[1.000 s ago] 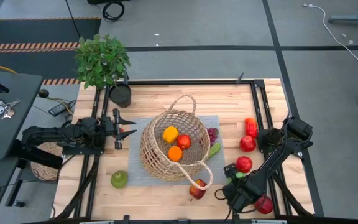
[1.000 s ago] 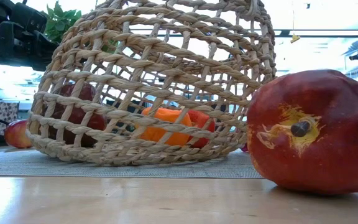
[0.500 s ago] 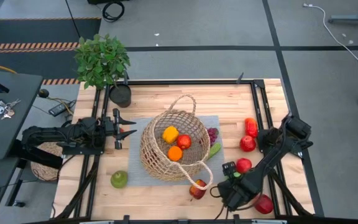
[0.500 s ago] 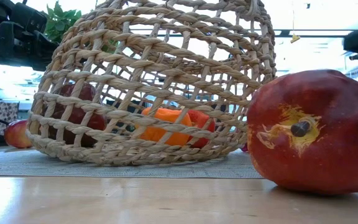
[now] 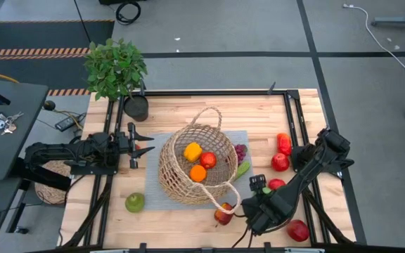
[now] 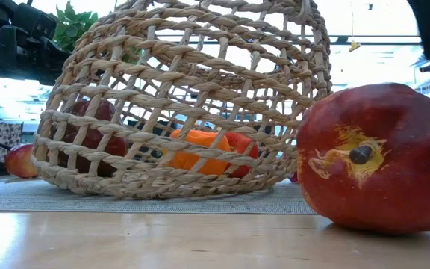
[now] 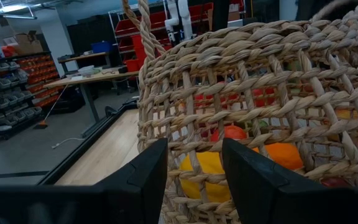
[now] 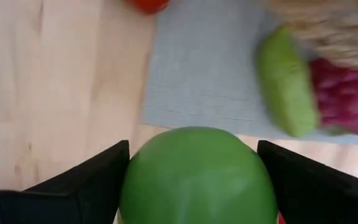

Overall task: Build produce basket
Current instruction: Put the green apple into the brown basket

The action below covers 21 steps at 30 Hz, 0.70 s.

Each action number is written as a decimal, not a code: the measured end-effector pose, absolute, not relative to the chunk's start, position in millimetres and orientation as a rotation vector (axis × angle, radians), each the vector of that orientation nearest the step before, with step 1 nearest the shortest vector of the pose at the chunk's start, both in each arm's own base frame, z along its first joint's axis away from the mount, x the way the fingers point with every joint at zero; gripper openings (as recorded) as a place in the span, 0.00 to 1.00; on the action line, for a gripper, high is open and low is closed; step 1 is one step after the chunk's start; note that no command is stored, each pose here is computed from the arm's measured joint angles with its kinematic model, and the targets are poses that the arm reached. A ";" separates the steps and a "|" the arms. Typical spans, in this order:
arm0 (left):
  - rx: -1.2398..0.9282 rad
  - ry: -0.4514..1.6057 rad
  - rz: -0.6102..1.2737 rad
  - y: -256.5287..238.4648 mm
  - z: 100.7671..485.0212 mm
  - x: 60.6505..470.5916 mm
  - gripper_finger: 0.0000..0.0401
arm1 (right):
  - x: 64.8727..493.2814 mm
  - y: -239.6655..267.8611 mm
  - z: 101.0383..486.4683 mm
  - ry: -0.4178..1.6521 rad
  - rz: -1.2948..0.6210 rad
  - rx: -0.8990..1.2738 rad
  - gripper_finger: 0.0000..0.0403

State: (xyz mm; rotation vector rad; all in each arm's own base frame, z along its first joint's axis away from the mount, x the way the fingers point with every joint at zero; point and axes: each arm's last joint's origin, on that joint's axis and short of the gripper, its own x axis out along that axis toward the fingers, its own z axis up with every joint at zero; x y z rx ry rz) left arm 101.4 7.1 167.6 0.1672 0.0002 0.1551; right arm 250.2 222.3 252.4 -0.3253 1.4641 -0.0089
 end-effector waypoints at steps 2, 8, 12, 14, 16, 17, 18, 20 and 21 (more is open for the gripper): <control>0.167 -0.001 0.155 7.0 167.8 101.3 0.40 | 251.6 221.4 265.8 1.437 -0.033 -0.347 0.86; 0.167 0.000 0.155 7.0 167.7 101.4 0.40 | 253.7 219.9 301.6 1.345 -0.074 -0.376 0.86; 0.167 0.000 0.155 7.1 167.7 101.4 0.40 | 252.7 215.8 328.8 1.219 -0.082 -0.384 0.86; 0.167 0.000 0.155 7.1 167.6 101.4 0.40 | 250.5 212.3 339.9 1.164 -0.097 -0.383 0.86; 0.168 0.000 0.155 7.0 167.6 101.4 0.40 | 248.1 208.4 347.5 1.115 -0.120 -0.397 0.86; 0.167 0.000 0.155 7.0 167.7 101.4 0.40 | 247.1 206.6 350.5 1.095 -0.129 -0.410 0.86; 0.168 0.000 0.155 7.1 167.6 101.4 0.40 | 246.1 204.5 353.4 1.077 -0.137 -0.421 0.86; 0.167 0.000 0.155 7.0 167.6 101.4 0.40 | 244.2 200.3 359.2 1.040 -0.158 -0.426 0.86; 0.167 0.000 0.155 7.0 167.7 101.4 0.40 | 243.6 197.5 362.5 1.020 -0.171 -0.423 0.86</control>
